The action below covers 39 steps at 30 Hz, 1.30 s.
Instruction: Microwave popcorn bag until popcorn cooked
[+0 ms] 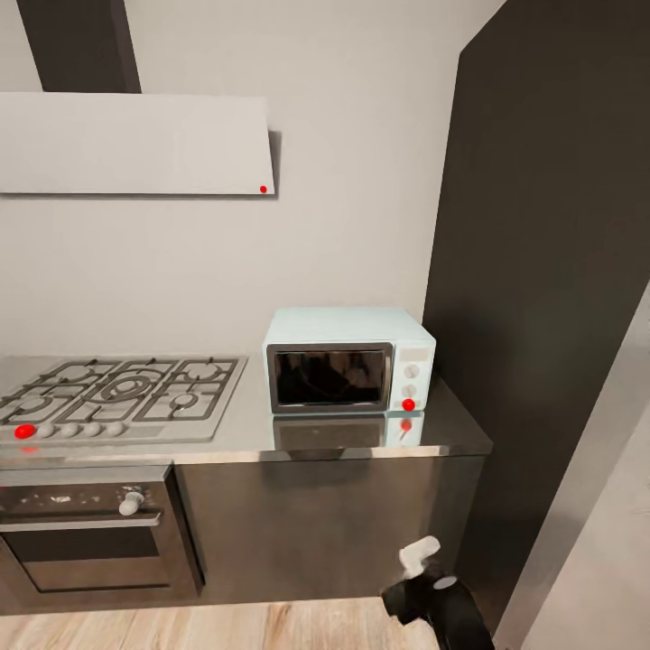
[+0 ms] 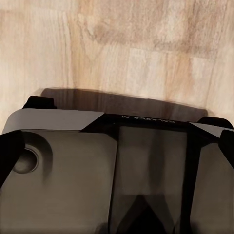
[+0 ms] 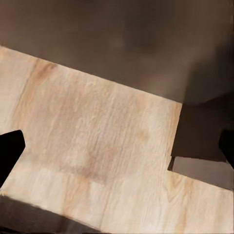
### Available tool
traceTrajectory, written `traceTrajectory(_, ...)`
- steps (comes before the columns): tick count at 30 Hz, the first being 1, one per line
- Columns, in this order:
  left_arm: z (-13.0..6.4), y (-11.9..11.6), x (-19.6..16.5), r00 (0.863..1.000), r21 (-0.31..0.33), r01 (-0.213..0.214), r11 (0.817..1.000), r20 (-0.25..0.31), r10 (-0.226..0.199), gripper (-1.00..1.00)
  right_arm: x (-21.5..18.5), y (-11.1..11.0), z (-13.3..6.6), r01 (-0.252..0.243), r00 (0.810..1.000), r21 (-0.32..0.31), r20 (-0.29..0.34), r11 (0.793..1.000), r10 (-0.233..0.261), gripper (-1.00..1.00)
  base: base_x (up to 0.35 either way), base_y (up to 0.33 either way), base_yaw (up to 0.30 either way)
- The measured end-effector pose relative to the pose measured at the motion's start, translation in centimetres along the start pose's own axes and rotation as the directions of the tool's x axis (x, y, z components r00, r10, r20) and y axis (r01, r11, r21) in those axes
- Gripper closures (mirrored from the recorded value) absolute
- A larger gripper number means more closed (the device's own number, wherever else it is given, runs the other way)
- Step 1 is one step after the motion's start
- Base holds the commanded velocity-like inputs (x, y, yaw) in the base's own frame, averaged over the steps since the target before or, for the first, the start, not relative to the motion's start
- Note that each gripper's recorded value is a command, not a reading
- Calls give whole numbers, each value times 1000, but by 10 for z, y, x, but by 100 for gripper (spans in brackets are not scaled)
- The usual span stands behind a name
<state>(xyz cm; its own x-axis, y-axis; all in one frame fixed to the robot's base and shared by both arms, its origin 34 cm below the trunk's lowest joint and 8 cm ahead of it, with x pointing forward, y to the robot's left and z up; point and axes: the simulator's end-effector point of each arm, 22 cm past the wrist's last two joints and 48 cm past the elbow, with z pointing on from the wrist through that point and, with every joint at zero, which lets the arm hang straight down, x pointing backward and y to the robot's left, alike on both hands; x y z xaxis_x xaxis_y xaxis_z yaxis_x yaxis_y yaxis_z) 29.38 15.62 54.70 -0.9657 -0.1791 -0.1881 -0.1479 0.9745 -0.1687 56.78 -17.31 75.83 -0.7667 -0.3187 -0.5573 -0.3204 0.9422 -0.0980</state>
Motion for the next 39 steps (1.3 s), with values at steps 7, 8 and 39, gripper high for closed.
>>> traceTrajectory(7, 0, 1, 0, 1000, -2, 2, 1000, 0, -2, -100, -148, -47, -103, -8, 930, 172, 364, 985, -55, -100, 0, 0, 0)
traceTrajectory(8, 0, 1, 0, 1000, -2, 2, 1000, 0, -2, -100, -152, -54, -109, -21, 924, 200, 378, 980, -58, -100, 0, 0, 0)
traceTrajectory(39, 0, 1, 0, 1000, -2, 1, 1000, 1, -1, -100, -309, -133, -121, -371, 640, 118, 751, 921, 161, -100, 0, 0, 0)
